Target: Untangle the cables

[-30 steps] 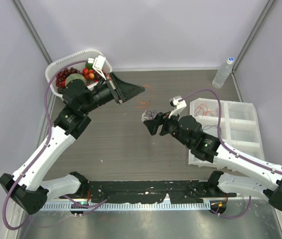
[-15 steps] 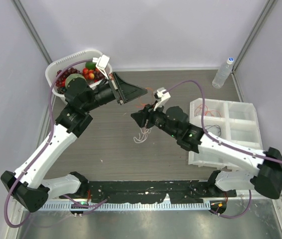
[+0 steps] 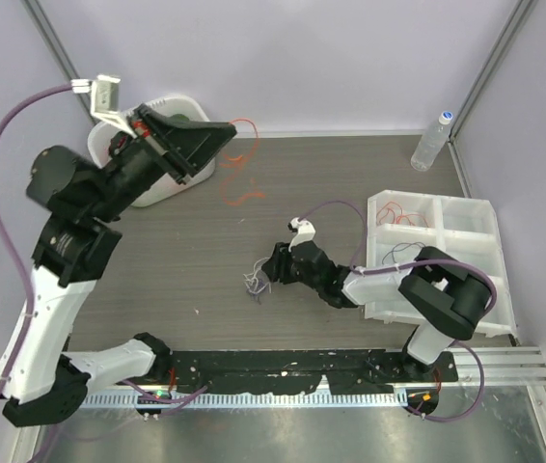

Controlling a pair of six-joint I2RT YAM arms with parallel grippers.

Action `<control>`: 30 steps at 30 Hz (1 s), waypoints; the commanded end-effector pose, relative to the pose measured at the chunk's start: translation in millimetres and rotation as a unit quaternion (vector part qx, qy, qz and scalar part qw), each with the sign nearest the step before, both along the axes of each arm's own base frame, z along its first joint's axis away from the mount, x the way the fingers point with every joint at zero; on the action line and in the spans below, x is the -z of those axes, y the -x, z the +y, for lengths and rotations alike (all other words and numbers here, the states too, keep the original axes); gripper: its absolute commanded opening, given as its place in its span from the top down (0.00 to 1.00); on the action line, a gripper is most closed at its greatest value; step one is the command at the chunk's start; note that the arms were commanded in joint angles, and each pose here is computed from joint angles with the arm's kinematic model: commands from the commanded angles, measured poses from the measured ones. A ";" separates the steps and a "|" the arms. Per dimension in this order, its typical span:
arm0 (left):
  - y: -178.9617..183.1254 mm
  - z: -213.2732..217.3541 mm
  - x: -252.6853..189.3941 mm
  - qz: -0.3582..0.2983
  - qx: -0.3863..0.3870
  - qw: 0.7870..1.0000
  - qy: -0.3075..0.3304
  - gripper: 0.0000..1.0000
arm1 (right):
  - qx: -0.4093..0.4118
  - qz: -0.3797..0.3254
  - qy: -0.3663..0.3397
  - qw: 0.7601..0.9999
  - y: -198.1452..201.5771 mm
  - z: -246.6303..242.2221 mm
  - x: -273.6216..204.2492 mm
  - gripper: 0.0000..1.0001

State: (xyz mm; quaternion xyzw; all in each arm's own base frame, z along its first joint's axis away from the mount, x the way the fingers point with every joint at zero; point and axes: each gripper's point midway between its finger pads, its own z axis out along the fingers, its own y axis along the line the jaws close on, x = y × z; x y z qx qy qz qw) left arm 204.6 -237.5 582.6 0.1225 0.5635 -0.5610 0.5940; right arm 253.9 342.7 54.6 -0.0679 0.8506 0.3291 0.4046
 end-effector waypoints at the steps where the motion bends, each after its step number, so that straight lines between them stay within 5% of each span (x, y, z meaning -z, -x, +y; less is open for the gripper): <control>1: -9.4 14.7 11.1 -0.009 -0.058 0.998 -0.031 1.00 | 0.040 -0.058 -0.045 0.996 -15.7 -3.4 -55.6 0.48; 7: -14.4 10.5 27.1 0.003 -0.056 0.998 -0.039 1.00 | 0.044 -0.074 -0.016 0.996 -11.1 -23.1 -66.1 0.39; 12: -20.3 2.5 56.7 0.028 -0.045 0.996 -0.067 1.00 | 0.041 -0.103 0.000 0.994 2.5 -51.6 -120.9 0.31; 19: -23.4 -35.2 126.3 0.103 0.055 0.990 -0.075 1.00 | 0.167 -0.099 0.056 0.979 24.8 -152.9 -172.8 0.31; 24: -31.9 -69.1 177.5 0.168 0.121 0.977 -0.061 1.00 | 0.193 -0.100 -0.015 0.976 51.4 -188.2 -197.1 0.30; 30: -45.0 -116.5 248.0 0.244 0.160 0.954 -0.072 1.00 | 0.199 -0.085 -0.023 0.976 61.6 -199.5 -188.7 0.31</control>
